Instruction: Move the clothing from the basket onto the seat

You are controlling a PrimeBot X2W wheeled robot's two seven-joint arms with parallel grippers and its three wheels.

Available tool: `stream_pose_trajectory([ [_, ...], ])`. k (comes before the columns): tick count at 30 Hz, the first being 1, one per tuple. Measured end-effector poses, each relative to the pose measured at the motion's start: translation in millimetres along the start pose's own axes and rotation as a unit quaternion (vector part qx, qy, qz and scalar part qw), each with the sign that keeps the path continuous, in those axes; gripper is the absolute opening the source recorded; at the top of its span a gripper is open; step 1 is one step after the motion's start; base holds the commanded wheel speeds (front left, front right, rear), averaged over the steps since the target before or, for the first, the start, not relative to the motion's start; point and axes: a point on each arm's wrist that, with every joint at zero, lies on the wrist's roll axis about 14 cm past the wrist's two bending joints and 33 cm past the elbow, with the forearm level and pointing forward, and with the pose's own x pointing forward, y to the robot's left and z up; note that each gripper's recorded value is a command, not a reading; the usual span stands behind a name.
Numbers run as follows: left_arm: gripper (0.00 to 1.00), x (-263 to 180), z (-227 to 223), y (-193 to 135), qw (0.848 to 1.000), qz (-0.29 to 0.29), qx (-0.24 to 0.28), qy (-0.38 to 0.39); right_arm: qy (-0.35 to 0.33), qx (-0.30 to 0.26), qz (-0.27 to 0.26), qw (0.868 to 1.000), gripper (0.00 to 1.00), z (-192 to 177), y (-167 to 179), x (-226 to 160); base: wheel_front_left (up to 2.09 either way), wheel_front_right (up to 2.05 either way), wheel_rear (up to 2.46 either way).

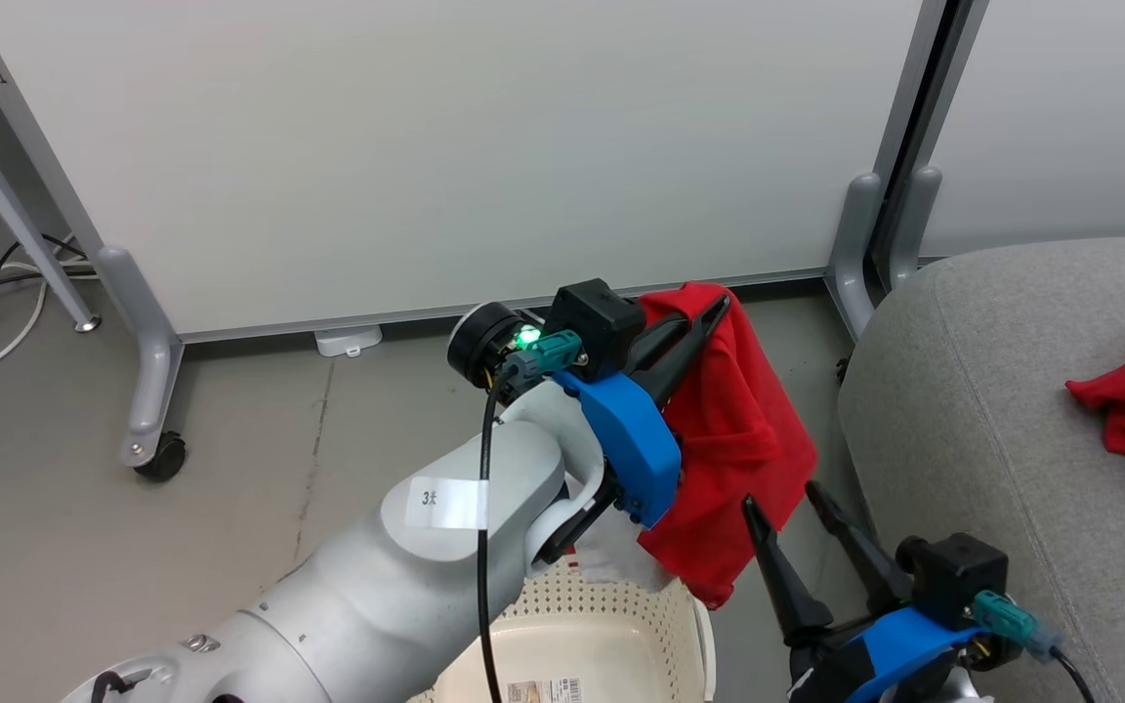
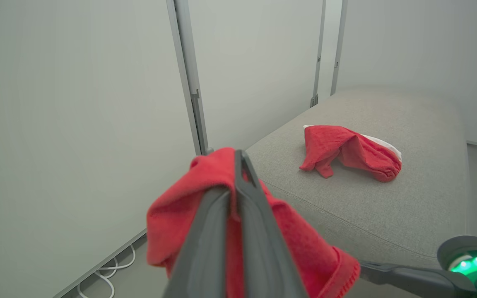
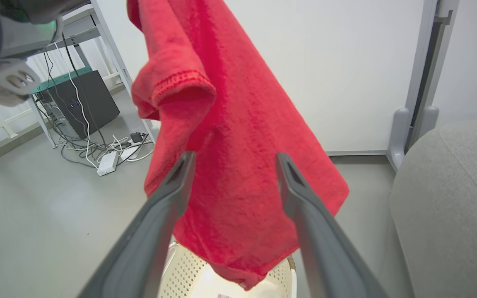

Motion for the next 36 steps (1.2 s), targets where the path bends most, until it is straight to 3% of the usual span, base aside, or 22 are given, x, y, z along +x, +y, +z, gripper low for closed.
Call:
stream_pose_trajectory([
  [9, 0.00, 1, -5, 2, 1.000, 0.002, -0.005, 0.005, 0.033, 0.043, 0.037, 0.998, 1.00, -19, 28, -3, 0.00, 0.00, 0.00],
  [18, 0.00, 1, -8, 1, 1.000, 0.001, -0.005, 0.009, 0.042, 0.055, 0.051, 0.996, 1.00, -19, 34, 12, 0.00, 0.00, 0.00],
  [36, 0.00, 2, -12, -8, 1.000, -0.013, -0.015, 0.013, 0.037, -0.014, 0.051, 0.998, 1.00, -3, 20, 57, 0.00, 0.00, 0.00],
])
